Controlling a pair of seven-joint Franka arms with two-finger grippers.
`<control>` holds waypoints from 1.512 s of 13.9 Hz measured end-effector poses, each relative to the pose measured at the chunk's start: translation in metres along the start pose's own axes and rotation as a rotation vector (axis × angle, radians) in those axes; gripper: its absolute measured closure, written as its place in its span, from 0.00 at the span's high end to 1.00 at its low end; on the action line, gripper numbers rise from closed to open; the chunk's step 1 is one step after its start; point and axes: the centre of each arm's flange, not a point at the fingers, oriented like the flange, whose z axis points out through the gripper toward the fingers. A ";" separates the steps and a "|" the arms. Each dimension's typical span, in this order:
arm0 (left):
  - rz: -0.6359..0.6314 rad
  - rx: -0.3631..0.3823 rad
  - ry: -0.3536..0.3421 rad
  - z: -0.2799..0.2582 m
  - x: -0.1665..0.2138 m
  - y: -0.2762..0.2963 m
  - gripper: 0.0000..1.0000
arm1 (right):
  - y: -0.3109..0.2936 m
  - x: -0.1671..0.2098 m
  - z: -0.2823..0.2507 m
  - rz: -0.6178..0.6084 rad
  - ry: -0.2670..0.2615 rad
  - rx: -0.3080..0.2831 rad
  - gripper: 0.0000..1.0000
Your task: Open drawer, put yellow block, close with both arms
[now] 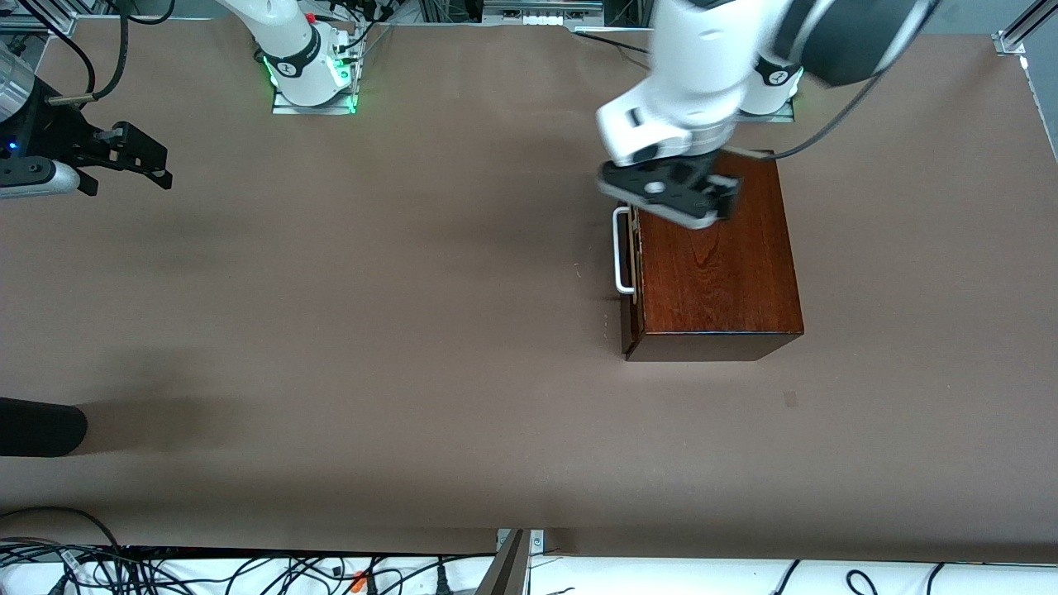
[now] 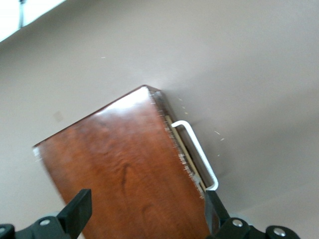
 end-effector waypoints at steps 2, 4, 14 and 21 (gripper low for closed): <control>-0.080 -0.019 -0.042 -0.013 -0.014 -0.040 1.00 | 0.000 0.000 0.000 0.001 0.000 0.000 1.00; -0.182 -0.053 -0.069 -0.023 -0.027 -0.087 1.00 | 0.001 0.000 0.000 0.001 0.000 0.000 1.00; -0.405 -0.096 -0.121 -0.021 -0.078 -0.243 1.00 | 0.001 0.000 0.000 0.001 0.000 0.000 1.00; -0.380 -0.092 -0.082 -0.001 -0.086 -0.270 1.00 | 0.001 0.000 0.000 0.002 0.000 0.000 1.00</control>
